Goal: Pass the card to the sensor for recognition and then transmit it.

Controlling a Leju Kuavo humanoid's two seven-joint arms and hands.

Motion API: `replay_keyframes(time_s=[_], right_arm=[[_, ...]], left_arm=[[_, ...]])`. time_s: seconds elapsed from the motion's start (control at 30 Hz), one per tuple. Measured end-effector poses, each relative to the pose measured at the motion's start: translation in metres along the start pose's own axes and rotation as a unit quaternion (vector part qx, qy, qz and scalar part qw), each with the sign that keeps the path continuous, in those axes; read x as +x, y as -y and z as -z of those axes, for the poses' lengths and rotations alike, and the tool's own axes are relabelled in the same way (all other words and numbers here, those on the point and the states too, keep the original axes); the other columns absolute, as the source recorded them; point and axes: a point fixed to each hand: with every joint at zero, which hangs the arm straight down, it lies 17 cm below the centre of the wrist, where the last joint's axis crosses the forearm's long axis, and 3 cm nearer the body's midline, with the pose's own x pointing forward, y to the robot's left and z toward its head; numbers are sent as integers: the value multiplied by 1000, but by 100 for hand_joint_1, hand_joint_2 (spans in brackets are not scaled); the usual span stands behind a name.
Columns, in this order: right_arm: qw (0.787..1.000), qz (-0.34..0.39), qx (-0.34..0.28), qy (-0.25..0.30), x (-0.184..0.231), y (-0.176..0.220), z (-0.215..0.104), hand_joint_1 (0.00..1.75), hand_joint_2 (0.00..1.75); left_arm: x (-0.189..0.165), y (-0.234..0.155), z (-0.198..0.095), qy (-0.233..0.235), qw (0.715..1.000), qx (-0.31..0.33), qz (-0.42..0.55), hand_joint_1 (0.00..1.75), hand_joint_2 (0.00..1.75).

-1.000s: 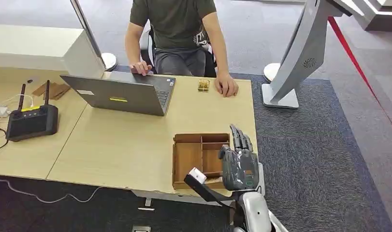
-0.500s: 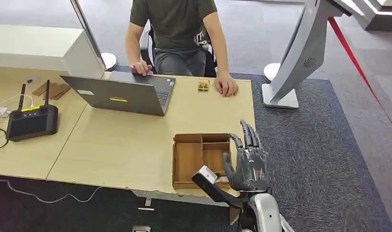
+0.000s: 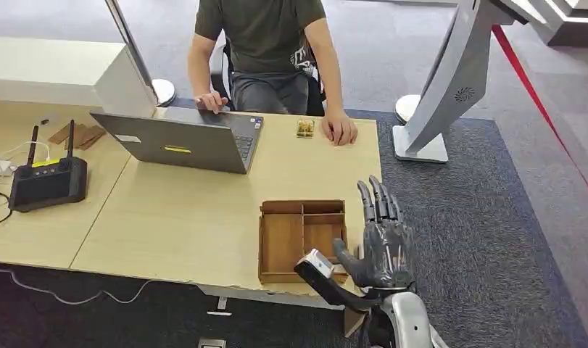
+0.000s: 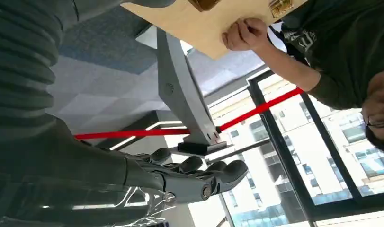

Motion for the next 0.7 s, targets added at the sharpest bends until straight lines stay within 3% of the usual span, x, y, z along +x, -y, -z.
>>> replay_keyframes(time_s=[0.23, 0.7], right_arm=[[1000, -9, 6, 26, 13, 4, -2, 0, 175], [991, -49, 105, 65, 33, -17, -32, 0, 175]], left_arm=[[0, 1, 0, 1, 1000, -3, -4, 0, 175], [3, 2, -1, 8, 1000, -6, 5, 0, 175]])
